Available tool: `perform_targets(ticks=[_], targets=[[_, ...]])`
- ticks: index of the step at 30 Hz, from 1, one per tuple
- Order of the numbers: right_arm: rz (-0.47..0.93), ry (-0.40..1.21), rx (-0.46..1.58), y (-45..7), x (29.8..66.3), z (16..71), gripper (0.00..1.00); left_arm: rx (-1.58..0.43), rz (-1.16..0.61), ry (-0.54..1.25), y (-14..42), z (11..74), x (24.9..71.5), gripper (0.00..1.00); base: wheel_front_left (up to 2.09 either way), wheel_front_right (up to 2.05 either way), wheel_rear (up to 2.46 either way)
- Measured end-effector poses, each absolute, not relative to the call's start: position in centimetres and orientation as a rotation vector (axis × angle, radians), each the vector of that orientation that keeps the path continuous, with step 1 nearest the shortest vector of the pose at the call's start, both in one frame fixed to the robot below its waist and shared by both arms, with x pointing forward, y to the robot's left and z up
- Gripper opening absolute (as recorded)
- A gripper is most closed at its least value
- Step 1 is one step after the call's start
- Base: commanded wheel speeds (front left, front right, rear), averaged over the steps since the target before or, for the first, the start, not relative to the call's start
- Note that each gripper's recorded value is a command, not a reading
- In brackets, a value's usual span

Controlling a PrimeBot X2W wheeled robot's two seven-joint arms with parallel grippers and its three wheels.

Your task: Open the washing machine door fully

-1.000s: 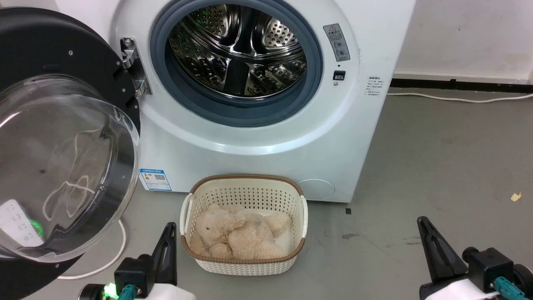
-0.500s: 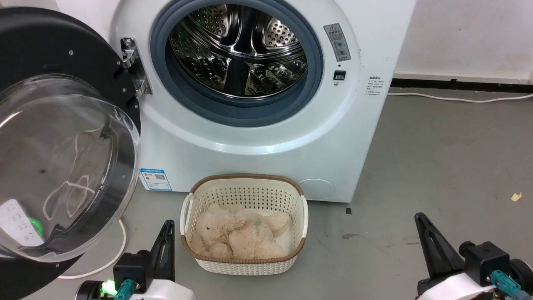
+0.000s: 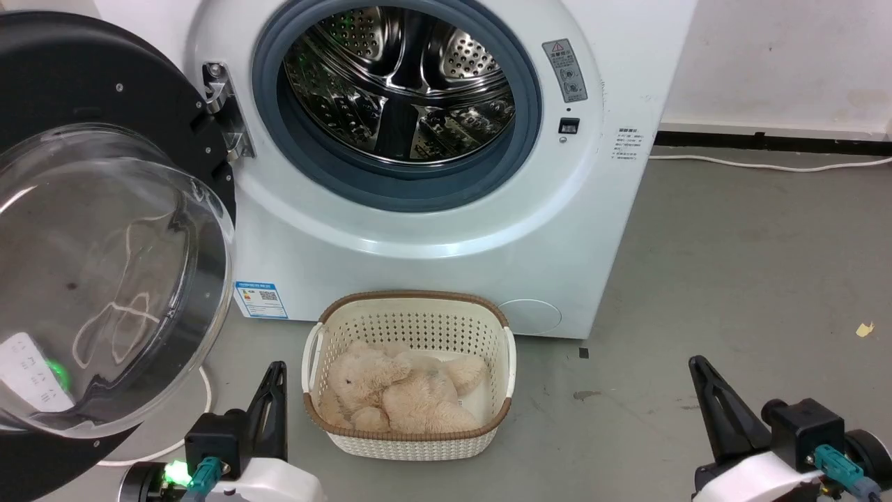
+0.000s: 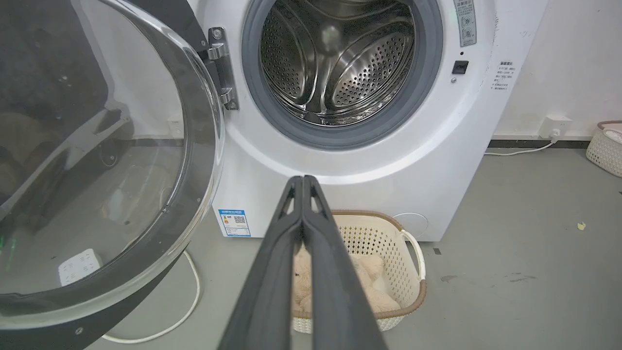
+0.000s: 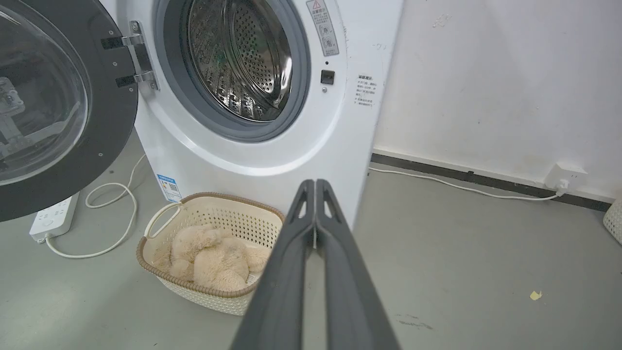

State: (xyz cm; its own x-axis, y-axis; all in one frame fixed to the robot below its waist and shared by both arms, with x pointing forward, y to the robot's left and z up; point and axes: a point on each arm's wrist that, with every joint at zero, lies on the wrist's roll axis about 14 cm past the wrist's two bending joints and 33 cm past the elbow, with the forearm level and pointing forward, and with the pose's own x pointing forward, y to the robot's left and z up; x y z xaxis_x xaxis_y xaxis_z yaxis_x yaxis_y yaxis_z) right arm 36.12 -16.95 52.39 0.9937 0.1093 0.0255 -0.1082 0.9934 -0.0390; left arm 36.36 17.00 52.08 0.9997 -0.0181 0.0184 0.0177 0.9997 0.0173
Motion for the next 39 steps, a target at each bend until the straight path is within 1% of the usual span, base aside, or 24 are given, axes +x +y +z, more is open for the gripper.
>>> perform_targets(ticks=[39], targets=[[0.131,0.011,-0.048,-16.11,36.91,52.43,0.0,0.041,0.005,0.019,17.9,52.16,36.91,0.0,0.0,0.0,0.0]])
